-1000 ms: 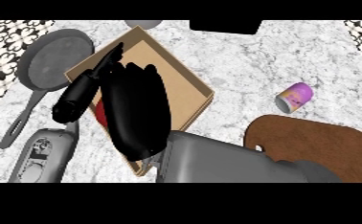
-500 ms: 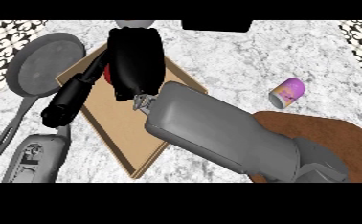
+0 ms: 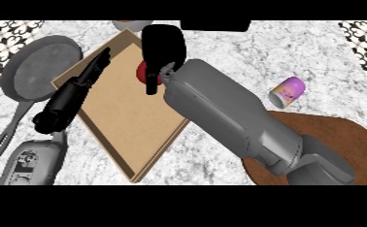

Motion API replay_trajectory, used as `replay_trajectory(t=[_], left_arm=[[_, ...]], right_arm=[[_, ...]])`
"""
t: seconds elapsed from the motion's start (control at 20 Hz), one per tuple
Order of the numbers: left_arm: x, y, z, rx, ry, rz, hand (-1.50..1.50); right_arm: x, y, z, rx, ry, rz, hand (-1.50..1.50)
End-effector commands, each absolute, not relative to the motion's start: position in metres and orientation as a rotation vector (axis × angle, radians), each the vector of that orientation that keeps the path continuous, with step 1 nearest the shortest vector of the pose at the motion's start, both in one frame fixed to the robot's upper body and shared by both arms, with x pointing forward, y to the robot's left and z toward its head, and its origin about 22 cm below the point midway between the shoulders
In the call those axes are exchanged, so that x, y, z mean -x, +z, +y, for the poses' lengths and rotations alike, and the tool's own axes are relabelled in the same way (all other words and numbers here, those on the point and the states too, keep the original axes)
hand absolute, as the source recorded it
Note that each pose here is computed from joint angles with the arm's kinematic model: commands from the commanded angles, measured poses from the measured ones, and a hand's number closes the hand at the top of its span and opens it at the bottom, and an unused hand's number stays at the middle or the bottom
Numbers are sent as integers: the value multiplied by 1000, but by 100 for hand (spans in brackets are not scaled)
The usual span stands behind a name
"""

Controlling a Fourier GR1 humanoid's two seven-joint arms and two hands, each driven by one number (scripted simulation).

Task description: Pick the tomato from the cutting board and place it in the cardboard box

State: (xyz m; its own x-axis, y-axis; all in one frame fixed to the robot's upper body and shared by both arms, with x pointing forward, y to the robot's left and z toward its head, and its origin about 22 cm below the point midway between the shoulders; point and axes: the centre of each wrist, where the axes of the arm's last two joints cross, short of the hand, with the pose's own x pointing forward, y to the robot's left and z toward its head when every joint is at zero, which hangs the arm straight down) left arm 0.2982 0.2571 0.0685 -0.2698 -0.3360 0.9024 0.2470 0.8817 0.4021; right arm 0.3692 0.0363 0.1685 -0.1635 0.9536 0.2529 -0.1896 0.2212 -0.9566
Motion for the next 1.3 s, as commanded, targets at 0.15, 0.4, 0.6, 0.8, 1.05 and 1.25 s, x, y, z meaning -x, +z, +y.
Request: replay_trajectory(t=[0.15,0.4,0.6,0.8,1.05,1.25], left_arm=[[-284,52,260,-85,-551,-1761,0],[-296,67,262,-90,-555,-1763,0],[-295,64,271,-109,-539,-1759,0],[-290,53,259,-65,-552,-1743,0],[-298,63,245,-70,-544,-1763,0],[-293,66,282,-106,-528,-1771,0]], right_arm=[[-390,133,13,621,1378,-1151,-150],[-384,132,15,485,1394,-1328,-150],[-388,176,6,307,978,-1690,-150],[-397,188,-24,97,486,-1734,-150],[-410,156,-53,45,238,-1677,-150],[-419,138,-78,54,152,-1708,-150]])
